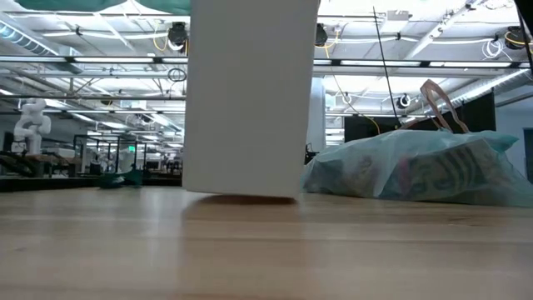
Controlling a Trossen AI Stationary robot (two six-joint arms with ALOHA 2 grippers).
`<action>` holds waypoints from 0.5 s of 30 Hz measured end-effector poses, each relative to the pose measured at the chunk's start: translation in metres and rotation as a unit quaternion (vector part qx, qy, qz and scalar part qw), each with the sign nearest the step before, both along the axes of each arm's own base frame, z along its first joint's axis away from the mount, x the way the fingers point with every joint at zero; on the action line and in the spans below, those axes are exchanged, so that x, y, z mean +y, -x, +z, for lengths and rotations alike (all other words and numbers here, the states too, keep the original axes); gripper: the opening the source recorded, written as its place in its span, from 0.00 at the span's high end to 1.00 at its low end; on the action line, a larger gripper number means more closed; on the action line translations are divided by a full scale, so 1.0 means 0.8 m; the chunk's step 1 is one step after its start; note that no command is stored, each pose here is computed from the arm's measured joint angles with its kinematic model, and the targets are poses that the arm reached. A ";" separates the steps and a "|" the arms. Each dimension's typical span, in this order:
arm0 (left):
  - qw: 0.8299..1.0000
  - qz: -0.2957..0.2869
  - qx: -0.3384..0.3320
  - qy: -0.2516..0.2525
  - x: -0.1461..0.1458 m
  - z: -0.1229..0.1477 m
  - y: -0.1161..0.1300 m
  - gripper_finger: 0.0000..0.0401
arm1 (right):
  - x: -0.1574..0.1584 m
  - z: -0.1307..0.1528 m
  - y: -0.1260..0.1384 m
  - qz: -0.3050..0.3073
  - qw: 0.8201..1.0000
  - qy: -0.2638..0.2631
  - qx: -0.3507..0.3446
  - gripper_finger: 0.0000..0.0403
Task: Place trash/remove bag and relplace
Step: Insert the blue trash bag into the white trash bin
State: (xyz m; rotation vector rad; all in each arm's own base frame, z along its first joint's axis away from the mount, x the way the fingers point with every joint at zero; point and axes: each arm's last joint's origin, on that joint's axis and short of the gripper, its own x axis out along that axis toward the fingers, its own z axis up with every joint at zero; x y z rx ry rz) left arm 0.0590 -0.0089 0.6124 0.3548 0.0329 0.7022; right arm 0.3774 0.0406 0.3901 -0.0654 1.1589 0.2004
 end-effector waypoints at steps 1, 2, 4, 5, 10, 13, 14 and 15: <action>1.000 0.000 0.000 0.000 0.000 0.000 0.000 1.00 | 0.001 0.000 0.000 0.000 1.000 0.002 0.000 1.00; 1.000 0.000 0.000 0.000 0.000 0.000 0.000 1.00 | 0.002 0.000 0.000 0.001 1.000 0.003 0.000 1.00; 1.000 0.000 0.001 0.000 0.000 0.000 0.000 1.00 | 0.003 0.000 0.000 0.002 1.000 0.003 -0.001 1.00; 1.000 0.000 0.001 0.000 0.000 0.000 0.000 1.00 | 0.003 0.000 0.000 0.002 1.000 0.002 -0.001 1.00; 1.000 0.000 0.001 -0.001 0.000 0.000 0.000 1.00 | 0.003 0.000 -0.001 0.002 1.000 -0.003 -0.002 0.94; 1.000 0.000 0.002 -0.001 0.000 -0.001 0.000 1.00 | 0.004 0.003 -0.001 0.005 1.000 -0.009 -0.012 0.89; 1.000 0.000 0.002 -0.001 0.000 -0.001 0.000 1.00 | 0.004 0.005 0.000 0.006 1.000 -0.013 -0.016 0.87; 1.000 0.000 0.002 -0.002 0.000 -0.001 0.000 1.00 | 0.004 0.007 0.000 0.007 1.000 -0.016 -0.022 0.86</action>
